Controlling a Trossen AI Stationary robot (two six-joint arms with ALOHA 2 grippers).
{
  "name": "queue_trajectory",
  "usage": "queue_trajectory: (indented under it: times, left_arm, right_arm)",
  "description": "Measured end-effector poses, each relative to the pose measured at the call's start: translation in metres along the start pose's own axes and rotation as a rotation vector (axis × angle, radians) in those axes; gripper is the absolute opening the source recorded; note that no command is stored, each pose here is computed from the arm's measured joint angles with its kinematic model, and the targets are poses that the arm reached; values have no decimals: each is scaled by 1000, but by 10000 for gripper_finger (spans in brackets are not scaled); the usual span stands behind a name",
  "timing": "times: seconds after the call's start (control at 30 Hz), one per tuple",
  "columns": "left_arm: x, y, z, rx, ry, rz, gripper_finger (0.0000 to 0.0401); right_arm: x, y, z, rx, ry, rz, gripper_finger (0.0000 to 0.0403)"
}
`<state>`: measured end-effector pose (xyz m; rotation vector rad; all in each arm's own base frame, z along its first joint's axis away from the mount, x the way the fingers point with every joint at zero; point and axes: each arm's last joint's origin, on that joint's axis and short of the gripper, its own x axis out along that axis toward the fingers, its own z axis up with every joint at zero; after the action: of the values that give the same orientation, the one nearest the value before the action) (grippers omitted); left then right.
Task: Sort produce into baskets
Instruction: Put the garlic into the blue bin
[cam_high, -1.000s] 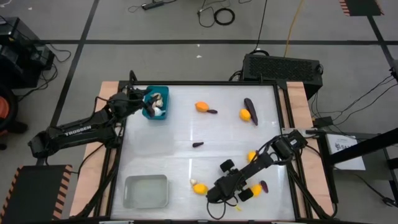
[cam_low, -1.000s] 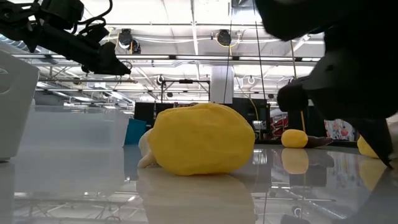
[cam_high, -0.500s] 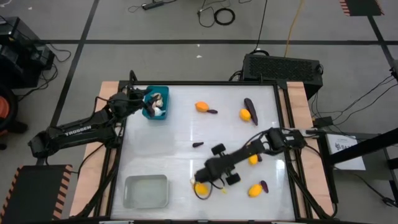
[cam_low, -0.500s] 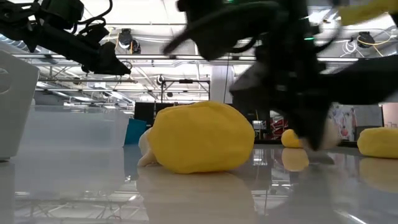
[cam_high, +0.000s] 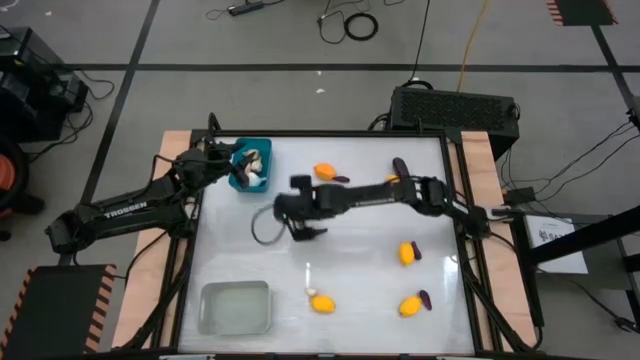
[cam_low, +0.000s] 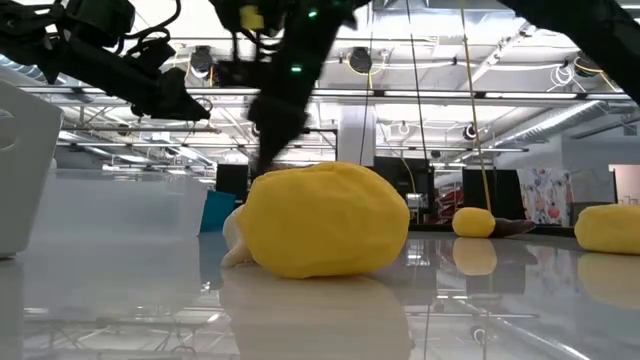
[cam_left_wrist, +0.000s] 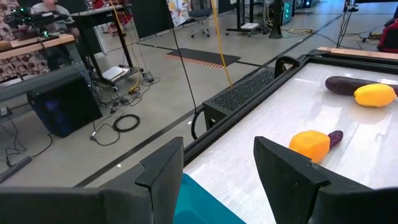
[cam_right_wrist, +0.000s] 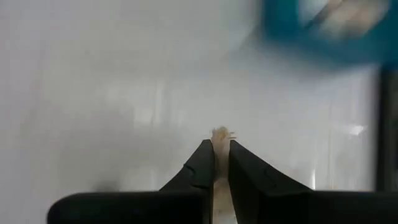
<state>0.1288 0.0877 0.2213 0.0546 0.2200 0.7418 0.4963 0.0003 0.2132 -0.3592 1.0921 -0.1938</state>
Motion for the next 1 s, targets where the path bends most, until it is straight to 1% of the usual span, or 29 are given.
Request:
queue_trajectory:
  times: [0.1,0.17,0.3,0.37,0.4,0.47,0.53,0.7,0.77,0.87,1.0]
  left_arm:
    - [0,0,0,7,0,1,203]
    - [0,1,0,21,6,33,203]
    - [-1,6,-3,26,44,211,203]
    - [-1,9,-4,32,66,305,203]
    - [-2,9,-5,34,75,337,203]
    - [-2,11,-6,42,88,394,203]
    - [-2,12,-6,42,91,413,203]
    - [-1,14,-7,41,97,437,203]
    - [-1,15,-7,41,100,446,203]
    - [0,17,-8,41,107,453,203]
    - [2,18,-9,43,119,460,203]
  right_arm:
    - [5,-24,15,60,-179,-50,25]
    - [10,-40,22,110,-292,-53,25]
    - [28,-73,26,214,-463,-5,25]
    - [41,-87,23,273,-504,-10,25]
    - [47,-94,24,315,-549,-22,25]
    - [59,-107,21,404,-594,-33,25]
    - [71,-117,18,498,-650,-38,25]
    - [102,-128,10,669,-744,-30,35]
    - [110,-126,8,705,-767,-21,41]
    - [117,-124,7,704,-776,-23,51]
    - [117,-122,8,664,-774,-35,73]
